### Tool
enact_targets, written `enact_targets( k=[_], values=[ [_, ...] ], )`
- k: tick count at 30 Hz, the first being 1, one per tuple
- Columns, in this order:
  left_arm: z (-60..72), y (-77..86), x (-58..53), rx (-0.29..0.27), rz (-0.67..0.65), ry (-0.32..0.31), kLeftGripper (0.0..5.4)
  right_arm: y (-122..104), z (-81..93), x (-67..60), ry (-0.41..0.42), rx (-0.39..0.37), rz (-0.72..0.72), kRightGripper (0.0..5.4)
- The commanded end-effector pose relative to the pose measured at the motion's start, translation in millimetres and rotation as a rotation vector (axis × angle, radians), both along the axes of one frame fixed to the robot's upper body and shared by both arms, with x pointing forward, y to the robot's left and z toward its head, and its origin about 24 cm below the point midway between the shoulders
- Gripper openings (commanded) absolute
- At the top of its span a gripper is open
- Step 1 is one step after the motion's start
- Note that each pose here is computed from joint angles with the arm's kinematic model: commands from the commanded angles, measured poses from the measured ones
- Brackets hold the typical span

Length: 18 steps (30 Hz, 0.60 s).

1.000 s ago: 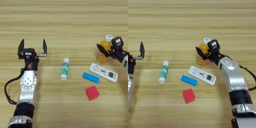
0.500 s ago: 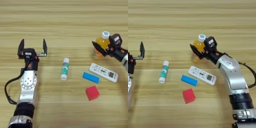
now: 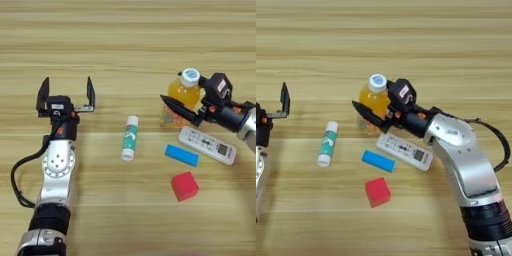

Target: Move the objects on the table

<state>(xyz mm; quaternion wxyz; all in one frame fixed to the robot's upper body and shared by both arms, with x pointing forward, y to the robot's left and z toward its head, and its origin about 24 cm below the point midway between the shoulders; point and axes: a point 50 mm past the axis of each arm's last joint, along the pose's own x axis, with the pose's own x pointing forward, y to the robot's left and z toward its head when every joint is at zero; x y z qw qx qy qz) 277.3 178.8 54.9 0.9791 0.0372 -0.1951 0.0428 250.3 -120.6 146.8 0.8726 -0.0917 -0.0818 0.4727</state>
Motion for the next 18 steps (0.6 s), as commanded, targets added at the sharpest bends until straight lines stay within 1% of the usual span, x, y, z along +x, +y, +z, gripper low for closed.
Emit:
enact_targets(
  k=[1,6,13,18],
  values=[
    [2.5,-2.6,3.0,0.004,-0.003,-0.011,5.40,7,5.1,-8.9,0.003,-0.002,0.093,3.54],
    [2.4,-2.7,3.2,0.003,-0.003,-0.011,5.40,14,0.2,-11.7,0.031,-0.002,0.168,3.54],
    [2.2,-2.8,2.7,0.004,-0.003,-0.011,5.40,27,-16.0,-15.6,0.074,0.031,0.306,3.54],
    [2.4,-2.6,1.7,0.004,-0.003,-0.013,5.40,40,-18.7,-23.5,0.052,0.047,0.463,3.54]
  ],
)
